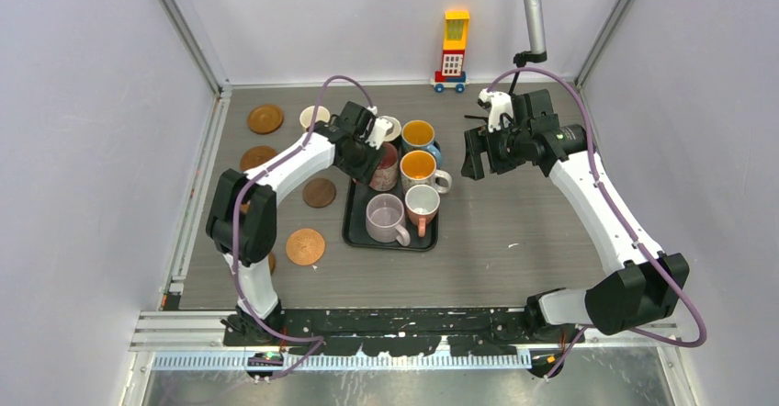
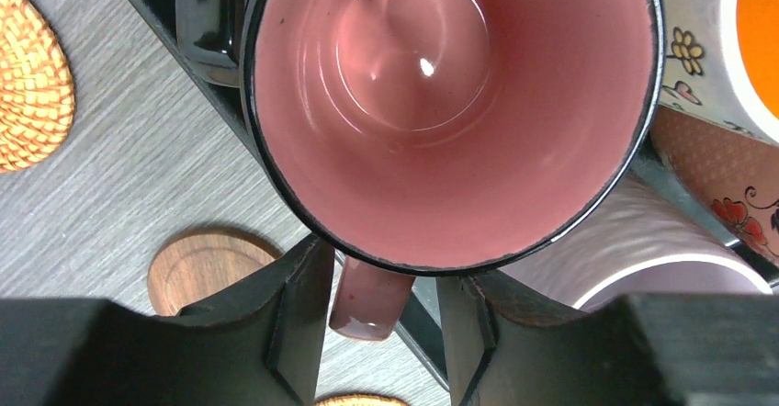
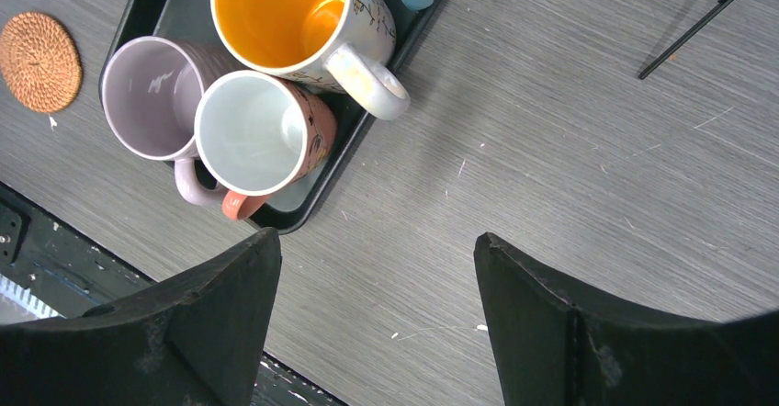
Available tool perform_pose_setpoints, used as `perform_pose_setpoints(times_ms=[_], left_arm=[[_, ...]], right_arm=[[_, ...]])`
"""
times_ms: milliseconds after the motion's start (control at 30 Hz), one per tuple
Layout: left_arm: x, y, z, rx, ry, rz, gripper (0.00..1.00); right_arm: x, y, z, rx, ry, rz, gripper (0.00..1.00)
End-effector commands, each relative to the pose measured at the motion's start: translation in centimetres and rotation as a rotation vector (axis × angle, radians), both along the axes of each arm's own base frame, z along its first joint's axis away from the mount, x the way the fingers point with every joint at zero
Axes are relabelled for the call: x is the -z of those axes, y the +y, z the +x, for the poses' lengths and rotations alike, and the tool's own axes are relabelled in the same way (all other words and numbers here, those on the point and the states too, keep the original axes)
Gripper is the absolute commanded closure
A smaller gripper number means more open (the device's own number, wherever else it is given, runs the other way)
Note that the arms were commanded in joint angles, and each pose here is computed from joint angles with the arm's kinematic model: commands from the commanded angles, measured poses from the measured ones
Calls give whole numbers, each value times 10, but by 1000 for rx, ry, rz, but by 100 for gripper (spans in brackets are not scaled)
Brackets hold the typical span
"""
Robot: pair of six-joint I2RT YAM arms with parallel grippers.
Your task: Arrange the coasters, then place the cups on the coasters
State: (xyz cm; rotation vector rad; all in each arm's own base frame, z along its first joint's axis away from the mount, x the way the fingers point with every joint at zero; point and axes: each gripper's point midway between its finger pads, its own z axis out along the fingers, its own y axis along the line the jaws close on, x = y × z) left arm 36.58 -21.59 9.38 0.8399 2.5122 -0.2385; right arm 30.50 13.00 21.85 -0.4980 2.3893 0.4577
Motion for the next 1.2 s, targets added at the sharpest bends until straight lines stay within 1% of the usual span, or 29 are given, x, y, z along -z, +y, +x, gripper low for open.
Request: perform_pose_setpoints(times_ms=[0, 133, 200, 300, 400, 433, 500, 600, 867, 1167], left_arm=[[-14, -9, 22, 48, -80, -37, 54], [-12, -8, 26, 42, -83, -34, 59], [-12, -5, 28, 32, -87, -29, 63], [-11, -1, 30, 15, -85, -30, 75], [-17, 4, 37, -8, -97, -34, 92], [-19, 5, 38, -14, -97, -39, 96], [-24, 7, 38, -16, -104, -48, 100], [-35, 5, 34, 4, -126, -73, 100], [-76, 5, 32, 64, -281, -123, 100], [-121, 10, 14, 137, -410, -169, 100]], right_arm=[[-11, -1, 2, 3, -44, 13, 18], [-11, -1, 1, 6, -45, 12, 19], [-11, -2, 1, 5, -46, 11, 19], [-11, -2, 1, 5, -44, 10, 19], [-9, -2, -1, 0, -38, 8, 19], [-9, -2, -1, -1, -36, 6, 19], [-10, -2, -1, -3, -40, 6, 19], [-10, -2, -1, -5, -36, 9, 18], [-10, -1, -1, -10, -37, 12, 19], [-10, -1, -2, -13, -40, 9, 19]])
